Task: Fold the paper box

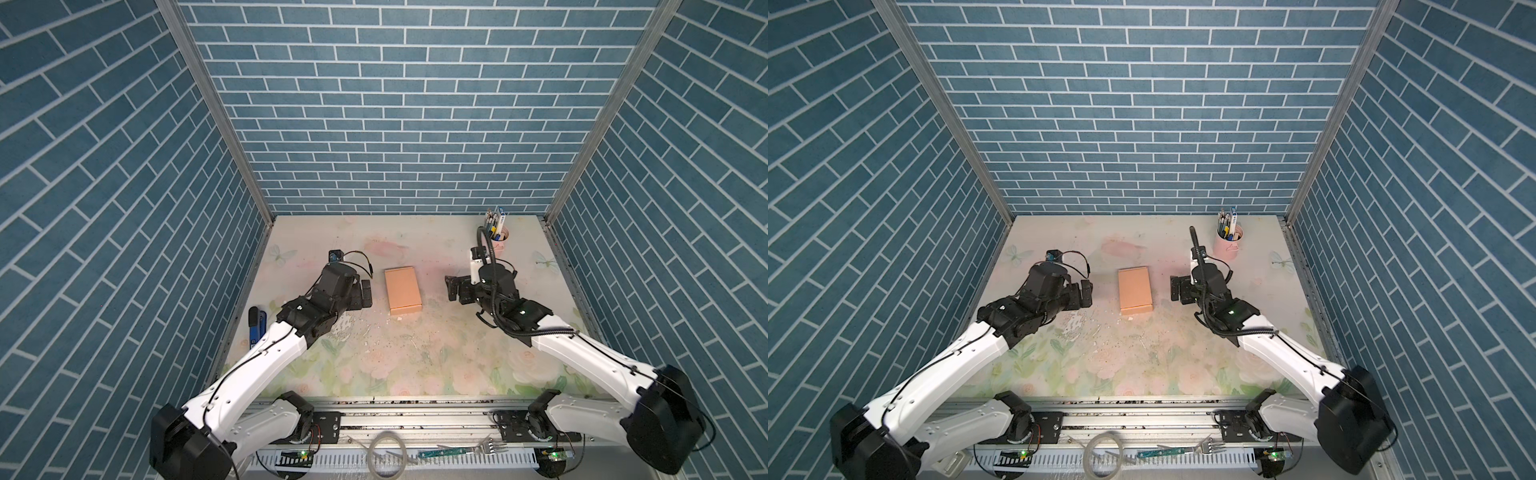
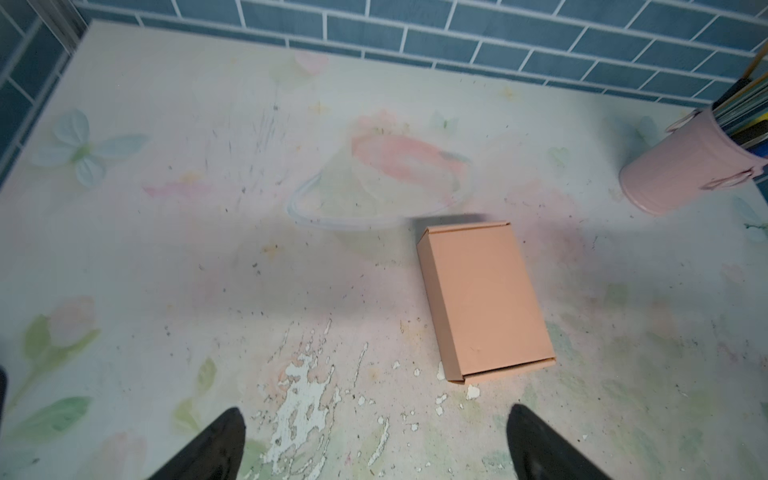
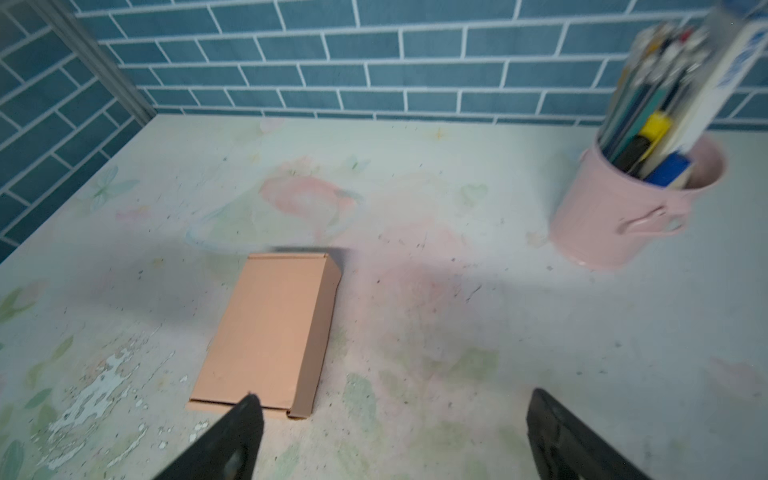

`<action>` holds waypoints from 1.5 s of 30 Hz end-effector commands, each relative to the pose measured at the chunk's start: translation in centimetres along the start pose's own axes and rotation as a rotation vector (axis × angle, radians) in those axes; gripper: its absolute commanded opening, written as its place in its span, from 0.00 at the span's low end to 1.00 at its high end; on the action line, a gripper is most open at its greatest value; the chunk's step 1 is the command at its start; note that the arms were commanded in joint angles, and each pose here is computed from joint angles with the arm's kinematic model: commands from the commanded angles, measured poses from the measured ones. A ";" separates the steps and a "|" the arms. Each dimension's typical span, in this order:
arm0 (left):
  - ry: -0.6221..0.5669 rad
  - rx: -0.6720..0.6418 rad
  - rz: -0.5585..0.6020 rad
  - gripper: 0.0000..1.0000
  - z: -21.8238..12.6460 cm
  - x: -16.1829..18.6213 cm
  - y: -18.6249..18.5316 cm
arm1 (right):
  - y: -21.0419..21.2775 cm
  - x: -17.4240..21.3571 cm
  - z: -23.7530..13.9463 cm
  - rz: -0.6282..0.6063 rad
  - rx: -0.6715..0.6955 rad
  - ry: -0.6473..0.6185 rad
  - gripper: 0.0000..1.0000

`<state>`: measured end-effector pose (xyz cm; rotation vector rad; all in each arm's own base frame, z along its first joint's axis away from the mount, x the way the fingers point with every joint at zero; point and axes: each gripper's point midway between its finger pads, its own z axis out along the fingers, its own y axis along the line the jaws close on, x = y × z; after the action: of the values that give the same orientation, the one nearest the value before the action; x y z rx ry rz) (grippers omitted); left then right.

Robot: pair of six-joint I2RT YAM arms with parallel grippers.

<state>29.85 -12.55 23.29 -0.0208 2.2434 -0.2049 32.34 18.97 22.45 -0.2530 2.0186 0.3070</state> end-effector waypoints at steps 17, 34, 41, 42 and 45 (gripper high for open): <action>-0.284 -0.244 0.036 1.00 1.4 -3.5 10.1 | -19.6 4.0 -5.0 0.206 0.507 -0.188 0.98; -0.154 -0.325 0.016 0.99 10.4 3.3 18.6 | -23.8 8.9 -1.4 0.180 0.592 -0.181 0.97; -0.221 -0.240 -0.032 0.99 11.4 3.5 18.9 | -23.8 9.1 -0.1 0.171 0.571 -0.169 0.96; -0.228 -0.228 -0.033 1.00 11.5 3.6 18.8 | -23.9 9.0 -0.1 0.167 0.577 -0.169 0.96; -0.250 -0.209 -0.046 1.00 11.4 3.4 18.9 | -24.4 8.9 0.0 0.159 0.602 -0.161 0.96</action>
<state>36.90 4.49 9.41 -0.2123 2.0848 0.0668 34.83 -3.97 10.16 0.3130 1.9339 -0.1479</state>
